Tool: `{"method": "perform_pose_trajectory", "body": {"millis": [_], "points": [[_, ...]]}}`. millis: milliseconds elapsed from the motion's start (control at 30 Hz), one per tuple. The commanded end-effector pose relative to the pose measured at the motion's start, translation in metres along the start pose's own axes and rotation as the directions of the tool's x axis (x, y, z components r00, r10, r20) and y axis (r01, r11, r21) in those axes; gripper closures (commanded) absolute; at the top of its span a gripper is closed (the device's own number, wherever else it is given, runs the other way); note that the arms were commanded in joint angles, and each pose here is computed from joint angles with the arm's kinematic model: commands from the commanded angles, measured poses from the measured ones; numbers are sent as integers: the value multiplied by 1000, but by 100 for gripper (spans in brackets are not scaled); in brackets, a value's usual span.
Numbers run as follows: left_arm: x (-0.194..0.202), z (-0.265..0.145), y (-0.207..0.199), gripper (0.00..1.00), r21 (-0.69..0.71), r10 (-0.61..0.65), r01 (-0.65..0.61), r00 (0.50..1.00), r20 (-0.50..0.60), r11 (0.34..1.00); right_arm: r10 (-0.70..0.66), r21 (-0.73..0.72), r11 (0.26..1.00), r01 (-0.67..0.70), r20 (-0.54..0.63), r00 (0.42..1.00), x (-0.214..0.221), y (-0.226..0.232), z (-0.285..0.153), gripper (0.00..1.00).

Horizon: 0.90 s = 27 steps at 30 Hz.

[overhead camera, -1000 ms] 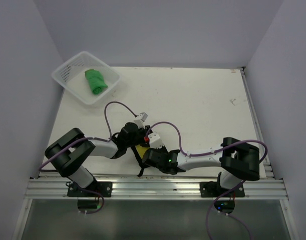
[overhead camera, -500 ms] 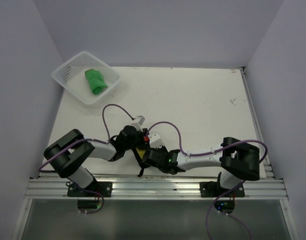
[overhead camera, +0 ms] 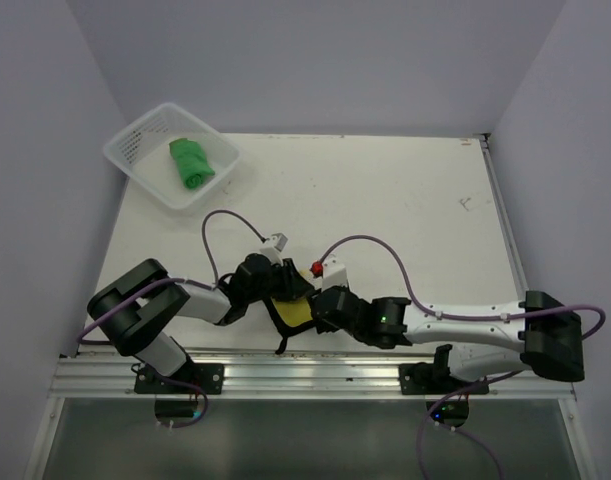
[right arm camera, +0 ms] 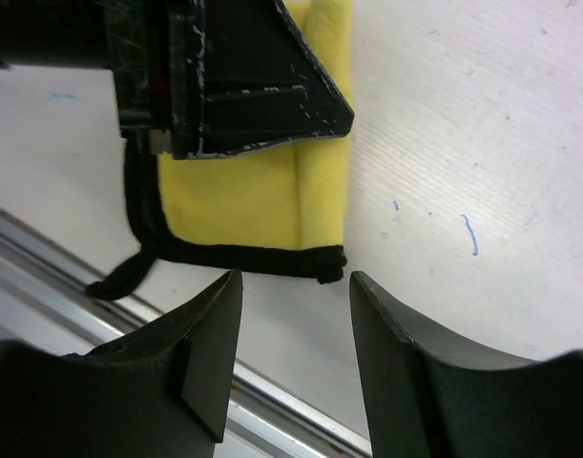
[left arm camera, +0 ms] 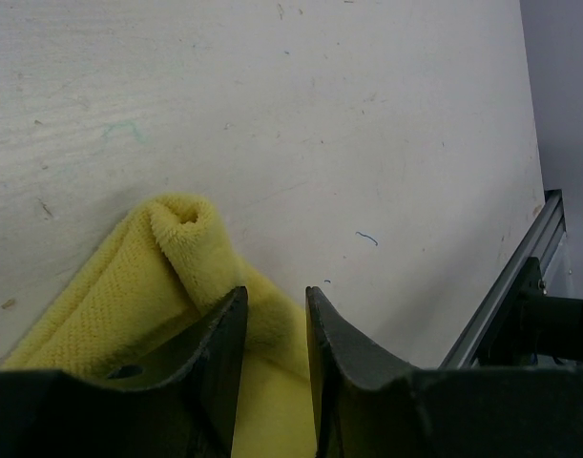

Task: Roll the towels
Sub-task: Roll the towel

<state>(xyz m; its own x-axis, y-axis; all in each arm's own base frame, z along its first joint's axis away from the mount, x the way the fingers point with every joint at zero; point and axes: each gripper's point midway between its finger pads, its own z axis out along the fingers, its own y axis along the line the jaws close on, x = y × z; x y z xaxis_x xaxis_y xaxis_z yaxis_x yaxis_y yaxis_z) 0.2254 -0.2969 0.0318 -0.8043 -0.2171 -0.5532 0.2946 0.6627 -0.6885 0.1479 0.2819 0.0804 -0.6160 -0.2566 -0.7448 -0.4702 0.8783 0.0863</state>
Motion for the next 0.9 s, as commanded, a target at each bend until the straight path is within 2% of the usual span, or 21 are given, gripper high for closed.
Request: {"method": "perform_pose_trajectory", "body": {"millis": [0, 167, 467, 667, 867], "points": [[5, -3, 12, 65, -34, 13, -13, 1000, 10, 999, 116, -72, 991, -116, -7, 993, -4, 4, -4, 47], [7, -4, 12, 65, -30, 14, -14, 1000, 8, 999, 314, -109, 943, -315, -28, 949, -12, -7, 2, 49], [11, -8, 16, 65, -35, 14, -13, 1000, 8, 999, 608, -171, 769, -616, -101, 788, -11, -18, 13, 48], [12, -8, 17, 65, -37, 11, -10, 1000, 8, 999, 638, -167, 731, -662, -178, 749, 12, -12, 26, 49], [13, -8, 17, 65, -36, 11, -11, 1000, 3, 999, 656, -160, 711, -684, -198, 728, 22, -11, 33, 51]]}}
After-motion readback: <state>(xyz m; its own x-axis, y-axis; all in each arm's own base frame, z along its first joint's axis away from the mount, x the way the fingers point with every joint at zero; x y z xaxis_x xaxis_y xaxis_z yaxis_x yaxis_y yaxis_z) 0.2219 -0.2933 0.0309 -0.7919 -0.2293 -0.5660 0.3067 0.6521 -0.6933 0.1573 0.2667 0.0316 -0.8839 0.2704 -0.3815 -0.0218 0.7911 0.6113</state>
